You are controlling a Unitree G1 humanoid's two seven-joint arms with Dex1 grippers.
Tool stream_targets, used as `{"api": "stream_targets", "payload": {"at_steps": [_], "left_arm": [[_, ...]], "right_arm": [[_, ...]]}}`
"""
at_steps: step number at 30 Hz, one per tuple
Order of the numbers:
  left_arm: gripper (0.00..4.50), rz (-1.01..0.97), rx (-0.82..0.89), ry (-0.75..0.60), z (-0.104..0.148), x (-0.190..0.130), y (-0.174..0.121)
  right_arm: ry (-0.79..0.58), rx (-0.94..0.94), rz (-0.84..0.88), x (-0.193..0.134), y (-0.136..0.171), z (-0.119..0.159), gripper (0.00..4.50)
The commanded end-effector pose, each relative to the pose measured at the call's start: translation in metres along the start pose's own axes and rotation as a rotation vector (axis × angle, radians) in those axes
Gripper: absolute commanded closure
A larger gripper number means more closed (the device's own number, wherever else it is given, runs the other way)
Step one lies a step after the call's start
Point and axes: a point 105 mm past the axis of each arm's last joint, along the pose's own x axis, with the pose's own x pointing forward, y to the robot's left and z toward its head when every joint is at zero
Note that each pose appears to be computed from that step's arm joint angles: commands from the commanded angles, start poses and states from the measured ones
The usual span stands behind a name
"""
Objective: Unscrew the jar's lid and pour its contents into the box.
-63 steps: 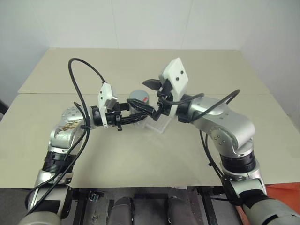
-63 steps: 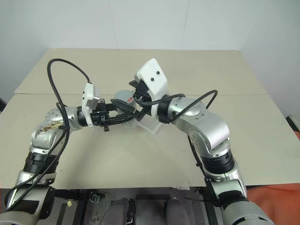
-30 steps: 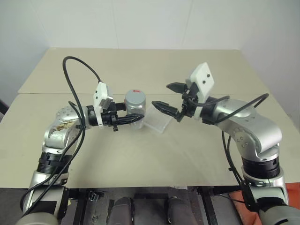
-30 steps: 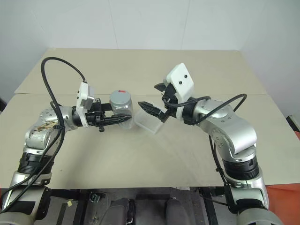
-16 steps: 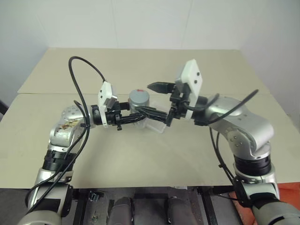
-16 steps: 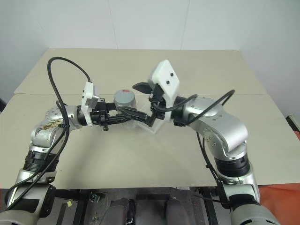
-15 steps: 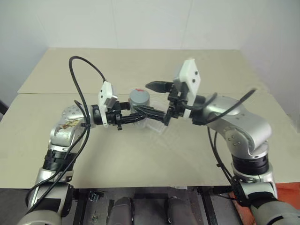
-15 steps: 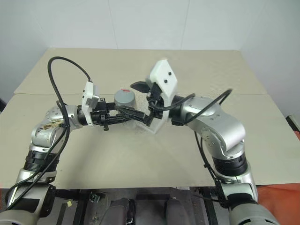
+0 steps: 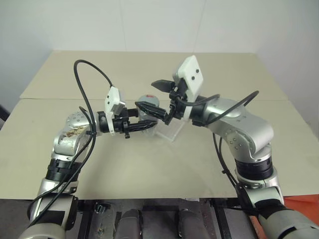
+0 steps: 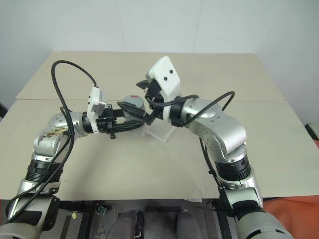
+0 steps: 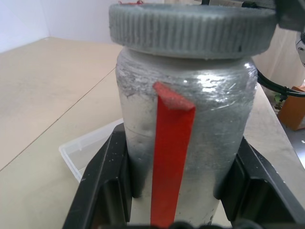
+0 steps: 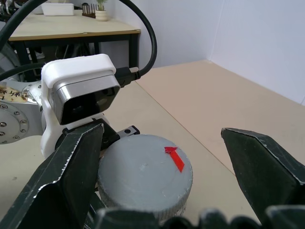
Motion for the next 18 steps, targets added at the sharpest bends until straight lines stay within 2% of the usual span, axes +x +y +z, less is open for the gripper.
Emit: {"api": "stream_targets", "payload": {"at_steps": [1, 18], "left_arm": [[2.55, -0.01, 0.051, -0.026, 0.012, 0.001, -0.001], [2.55, -0.003, 0.059, -0.019, 0.013, -0.005, 0.0]], "right_arm": [[-0.014, -0.051, -0.006, -0.003, 0.001, 0.01, 0.03], [0.024, -0.056, -0.038, -0.019, -0.009, 0.002, 0.03]]}}
